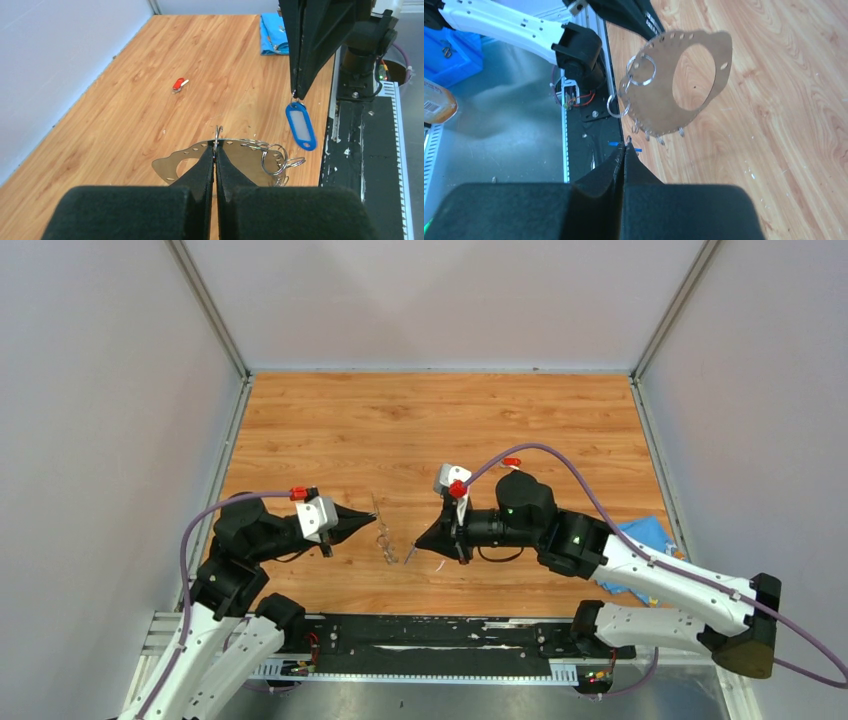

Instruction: Put the keys on the keyring

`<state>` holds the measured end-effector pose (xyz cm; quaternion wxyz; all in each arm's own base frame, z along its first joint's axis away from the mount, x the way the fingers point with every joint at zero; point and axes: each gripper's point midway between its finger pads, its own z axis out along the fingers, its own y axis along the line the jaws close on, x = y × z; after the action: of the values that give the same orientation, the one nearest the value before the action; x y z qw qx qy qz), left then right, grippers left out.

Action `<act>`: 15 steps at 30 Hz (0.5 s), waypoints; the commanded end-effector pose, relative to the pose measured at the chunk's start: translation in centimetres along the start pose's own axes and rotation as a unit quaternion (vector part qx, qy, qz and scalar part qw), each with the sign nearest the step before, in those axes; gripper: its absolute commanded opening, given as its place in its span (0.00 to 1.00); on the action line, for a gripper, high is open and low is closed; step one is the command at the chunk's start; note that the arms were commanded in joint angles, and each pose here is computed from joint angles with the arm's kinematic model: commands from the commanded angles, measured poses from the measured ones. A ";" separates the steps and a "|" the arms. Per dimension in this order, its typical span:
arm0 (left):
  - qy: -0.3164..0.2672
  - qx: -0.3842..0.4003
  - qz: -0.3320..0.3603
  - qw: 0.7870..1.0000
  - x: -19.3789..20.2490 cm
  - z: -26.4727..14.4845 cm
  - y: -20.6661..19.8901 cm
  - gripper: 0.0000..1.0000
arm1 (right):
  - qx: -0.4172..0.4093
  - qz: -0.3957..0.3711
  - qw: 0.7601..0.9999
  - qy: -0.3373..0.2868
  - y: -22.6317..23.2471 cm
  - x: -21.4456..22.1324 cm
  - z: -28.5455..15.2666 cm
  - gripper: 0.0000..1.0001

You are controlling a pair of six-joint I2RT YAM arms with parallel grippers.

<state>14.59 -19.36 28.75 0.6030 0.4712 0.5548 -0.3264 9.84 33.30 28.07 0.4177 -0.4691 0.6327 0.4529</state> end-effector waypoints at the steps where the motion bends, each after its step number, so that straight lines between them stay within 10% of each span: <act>1: -0.004 0.012 0.024 1.000 -0.1 -0.3 -0.6 0.00 | 0.024 -0.016 1.000 -0.005 0.1 -2.1 0.6 0.01; 15: 0.002 0.017 0.044 0.999 0.3 -0.5 -0.8 0.00 | 0.009 -0.058 0.998 -0.032 0.5 -6.7 3.6 0.00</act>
<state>13.99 -19.16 28.29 0.6030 0.4972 0.5397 -0.3130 11.72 37.23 31.67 0.4595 -0.4756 0.6202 0.4220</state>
